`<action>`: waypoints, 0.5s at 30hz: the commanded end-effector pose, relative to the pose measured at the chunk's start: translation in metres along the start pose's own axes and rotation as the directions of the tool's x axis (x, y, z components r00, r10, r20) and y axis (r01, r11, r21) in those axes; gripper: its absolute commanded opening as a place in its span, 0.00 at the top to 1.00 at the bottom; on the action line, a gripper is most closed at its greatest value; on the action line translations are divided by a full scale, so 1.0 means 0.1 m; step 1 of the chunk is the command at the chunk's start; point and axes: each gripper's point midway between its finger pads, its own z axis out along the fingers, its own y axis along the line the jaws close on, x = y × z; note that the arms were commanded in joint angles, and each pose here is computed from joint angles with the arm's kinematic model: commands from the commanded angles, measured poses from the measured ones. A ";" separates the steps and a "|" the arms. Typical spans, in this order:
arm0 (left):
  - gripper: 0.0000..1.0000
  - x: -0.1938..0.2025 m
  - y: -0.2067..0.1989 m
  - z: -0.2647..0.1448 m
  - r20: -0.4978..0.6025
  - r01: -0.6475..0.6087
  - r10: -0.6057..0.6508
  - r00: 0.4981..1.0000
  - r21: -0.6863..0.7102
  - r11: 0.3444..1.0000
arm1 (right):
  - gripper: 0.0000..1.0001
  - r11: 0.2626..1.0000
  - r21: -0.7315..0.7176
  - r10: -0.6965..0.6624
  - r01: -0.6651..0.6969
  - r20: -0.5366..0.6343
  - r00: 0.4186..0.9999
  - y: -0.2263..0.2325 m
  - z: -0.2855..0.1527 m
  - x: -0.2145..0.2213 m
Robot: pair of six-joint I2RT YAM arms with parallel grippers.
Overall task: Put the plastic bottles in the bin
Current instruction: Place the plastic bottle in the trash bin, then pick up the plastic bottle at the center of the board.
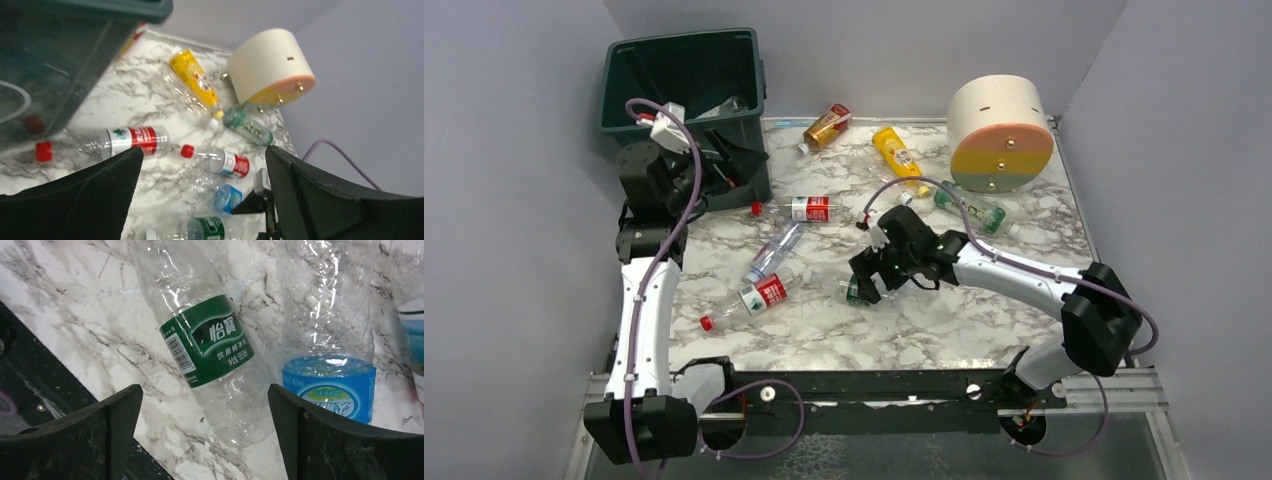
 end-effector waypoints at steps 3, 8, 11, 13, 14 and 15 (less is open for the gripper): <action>0.01 0.36 -0.13 -0.04 -0.064 -0.002 0.004 0.998 0.039 0.999 | 0.02 0.976 0.167 -0.142 0.139 0.005 0.990 -0.13 0.16 -0.11; 0.01 0.48 -0.12 -0.02 -0.091 -0.010 0.013 0.996 0.036 0.999 | 0.03 0.973 0.157 -0.167 0.169 -0.029 0.986 -0.06 0.28 -0.01; 0.01 0.49 -0.11 -0.02 -0.096 -0.011 0.014 0.995 0.031 0.999 | 0.03 0.973 0.156 -0.165 0.171 -0.049 0.985 -0.06 0.32 0.06; 0.01 0.49 -0.12 -0.02 -0.095 -0.013 0.016 0.995 0.033 0.999 | 0.03 0.972 0.157 -0.164 0.173 -0.067 0.984 -0.07 0.35 0.11; 0.01 0.49 -0.12 -0.02 -0.096 -0.014 0.017 0.995 0.033 0.999 | 0.03 0.972 0.157 -0.163 0.173 -0.076 0.984 -0.08 0.36 0.13; 0.01 0.50 -0.11 -0.02 -0.098 -0.014 0.017 0.995 0.032 0.999 | 0.03 0.972 0.156 -0.162 0.174 -0.088 0.983 -0.08 0.38 0.16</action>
